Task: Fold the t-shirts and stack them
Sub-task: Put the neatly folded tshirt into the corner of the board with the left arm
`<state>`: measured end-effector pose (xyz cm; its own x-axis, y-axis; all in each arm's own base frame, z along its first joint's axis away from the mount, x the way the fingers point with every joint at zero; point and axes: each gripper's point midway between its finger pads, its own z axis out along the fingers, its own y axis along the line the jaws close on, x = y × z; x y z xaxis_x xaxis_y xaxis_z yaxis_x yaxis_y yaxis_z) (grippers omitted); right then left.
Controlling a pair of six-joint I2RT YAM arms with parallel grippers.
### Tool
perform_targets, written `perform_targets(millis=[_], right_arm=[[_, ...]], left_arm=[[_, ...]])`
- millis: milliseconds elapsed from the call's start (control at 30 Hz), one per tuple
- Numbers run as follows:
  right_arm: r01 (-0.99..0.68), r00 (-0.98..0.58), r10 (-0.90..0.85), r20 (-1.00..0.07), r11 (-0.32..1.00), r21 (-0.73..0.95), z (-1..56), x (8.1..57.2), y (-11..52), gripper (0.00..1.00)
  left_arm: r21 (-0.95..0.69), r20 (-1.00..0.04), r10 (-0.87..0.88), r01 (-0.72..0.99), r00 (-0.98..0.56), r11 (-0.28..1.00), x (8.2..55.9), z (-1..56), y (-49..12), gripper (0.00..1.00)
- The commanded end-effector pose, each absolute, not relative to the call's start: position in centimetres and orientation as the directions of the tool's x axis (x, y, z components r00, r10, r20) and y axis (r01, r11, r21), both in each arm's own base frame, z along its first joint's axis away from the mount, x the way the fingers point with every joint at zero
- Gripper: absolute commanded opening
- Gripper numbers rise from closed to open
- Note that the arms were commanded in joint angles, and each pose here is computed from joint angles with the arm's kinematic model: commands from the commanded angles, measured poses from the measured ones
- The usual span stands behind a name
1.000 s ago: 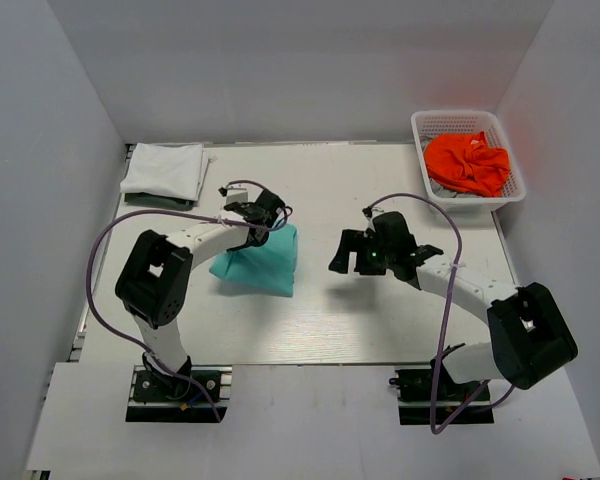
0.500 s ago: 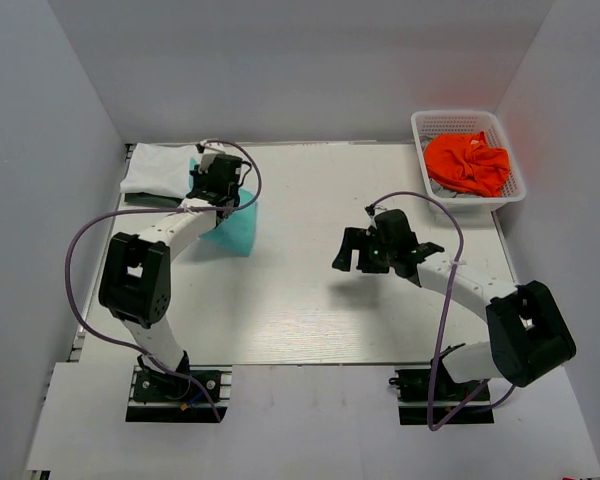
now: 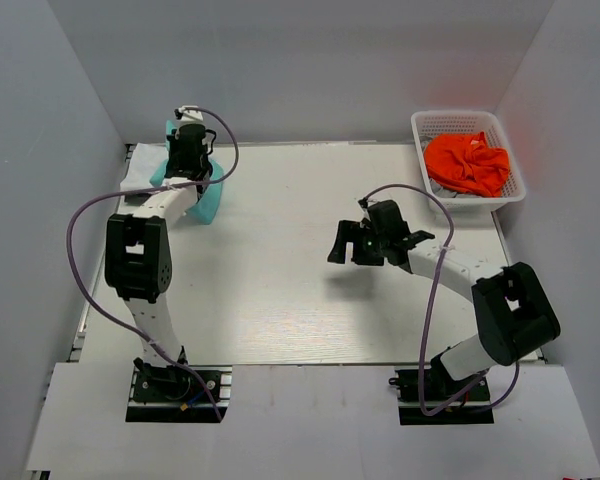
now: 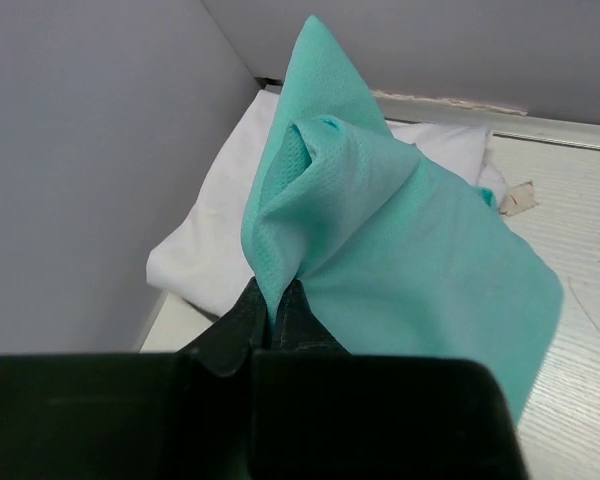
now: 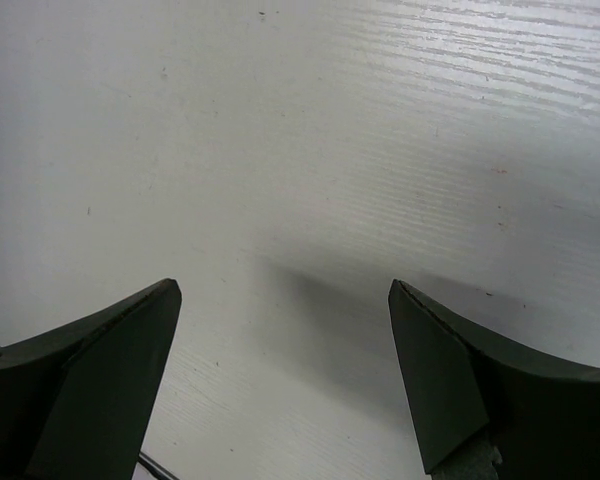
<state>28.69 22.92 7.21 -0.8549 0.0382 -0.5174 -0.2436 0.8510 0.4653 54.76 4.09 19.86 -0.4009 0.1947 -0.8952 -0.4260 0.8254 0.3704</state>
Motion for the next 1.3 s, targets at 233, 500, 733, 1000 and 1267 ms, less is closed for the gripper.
perform_targets(millis=[233, 500, 733, 1000, 1267], right_arm=[[-0.296, -0.843, 0.025, -0.538, 0.813, 0.501, 8.6, 30.2, 24.5, 0.90], [-0.305, -0.858, 0.014, -0.514, 0.790, 0.531, 8.3, 29.8, 25.2, 0.90], [-0.303, -0.862, 0.012, -0.507, 0.789, 0.534, 8.0, 29.8, 25.3, 0.90], [-0.300, -0.874, 0.007, -0.487, 0.779, 0.551, 7.4, 30.0, 25.9, 0.90], [-0.292, -0.891, -0.008, -0.455, 0.776, 0.559, 6.6, 30.4, 26.5, 0.90]], left_arm=[[0.319, -0.938, 0.231, -0.382, -0.260, 0.867, 58.4, 26.4, 5.1, 0.00], [0.300, -0.947, 0.228, -0.378, -0.225, 0.876, 58.5, 29.0, 5.7, 0.00], [0.296, -0.952, 0.240, -0.380, -0.190, 0.876, 58.5, 31.4, 6.9, 0.00], [0.343, -0.929, 0.265, -0.335, -0.258, 0.878, 59.0, 30.7, 8.9, 0.00], [0.367, -0.905, 0.278, -0.263, -0.322, 0.892, 59.8, 27.3, 10.4, 0.00]])
